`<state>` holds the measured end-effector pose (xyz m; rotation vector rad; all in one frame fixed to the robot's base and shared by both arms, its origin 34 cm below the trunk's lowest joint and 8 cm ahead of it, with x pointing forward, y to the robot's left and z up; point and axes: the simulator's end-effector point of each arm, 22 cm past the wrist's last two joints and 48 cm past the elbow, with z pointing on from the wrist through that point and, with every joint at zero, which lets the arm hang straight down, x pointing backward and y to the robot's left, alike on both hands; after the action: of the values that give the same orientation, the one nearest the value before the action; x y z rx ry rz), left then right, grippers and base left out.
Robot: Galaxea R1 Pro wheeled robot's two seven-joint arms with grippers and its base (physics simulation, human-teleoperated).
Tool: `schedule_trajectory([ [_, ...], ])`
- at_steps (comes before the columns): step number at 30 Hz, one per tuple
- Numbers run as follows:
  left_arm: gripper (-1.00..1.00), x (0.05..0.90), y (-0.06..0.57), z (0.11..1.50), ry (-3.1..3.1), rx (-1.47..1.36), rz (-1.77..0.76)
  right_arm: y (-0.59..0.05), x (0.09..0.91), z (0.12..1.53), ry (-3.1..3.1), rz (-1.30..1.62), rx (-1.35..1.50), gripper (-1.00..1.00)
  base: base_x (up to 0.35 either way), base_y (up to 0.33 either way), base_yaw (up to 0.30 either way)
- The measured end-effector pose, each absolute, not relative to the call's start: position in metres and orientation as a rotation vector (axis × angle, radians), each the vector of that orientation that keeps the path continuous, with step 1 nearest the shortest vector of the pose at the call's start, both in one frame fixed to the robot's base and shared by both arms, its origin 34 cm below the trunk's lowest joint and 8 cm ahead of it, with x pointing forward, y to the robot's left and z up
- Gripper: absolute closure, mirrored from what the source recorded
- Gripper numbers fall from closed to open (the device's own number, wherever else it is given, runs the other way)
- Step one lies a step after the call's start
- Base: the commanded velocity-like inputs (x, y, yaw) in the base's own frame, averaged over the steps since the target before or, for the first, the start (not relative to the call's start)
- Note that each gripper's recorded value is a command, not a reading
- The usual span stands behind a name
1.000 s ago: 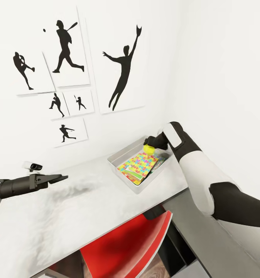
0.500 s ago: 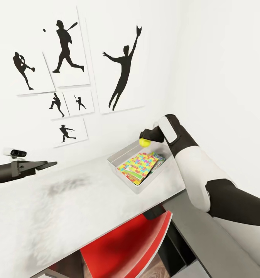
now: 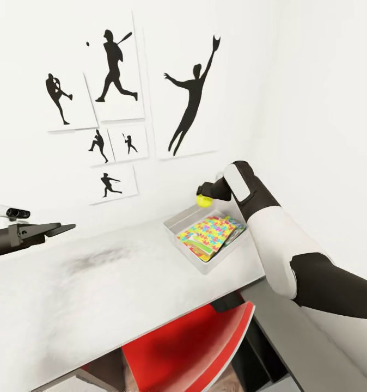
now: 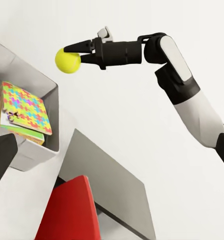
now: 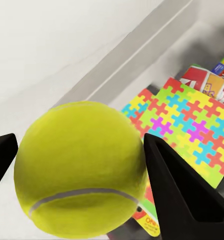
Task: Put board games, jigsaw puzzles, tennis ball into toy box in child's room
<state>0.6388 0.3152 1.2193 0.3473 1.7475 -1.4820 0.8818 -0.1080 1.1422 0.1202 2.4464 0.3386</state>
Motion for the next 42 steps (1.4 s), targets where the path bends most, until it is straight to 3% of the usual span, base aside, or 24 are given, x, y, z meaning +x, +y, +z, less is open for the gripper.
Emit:
schedule_trajectory([
  [42, -1.0, 0.638, 0.313, 1.222, 1.738, 0.352, -1.484, -0.108, 0.883, 1.154, 2.421, 0.338, 0.113, 1.0, 0.028, 0.031, 0.042],
])
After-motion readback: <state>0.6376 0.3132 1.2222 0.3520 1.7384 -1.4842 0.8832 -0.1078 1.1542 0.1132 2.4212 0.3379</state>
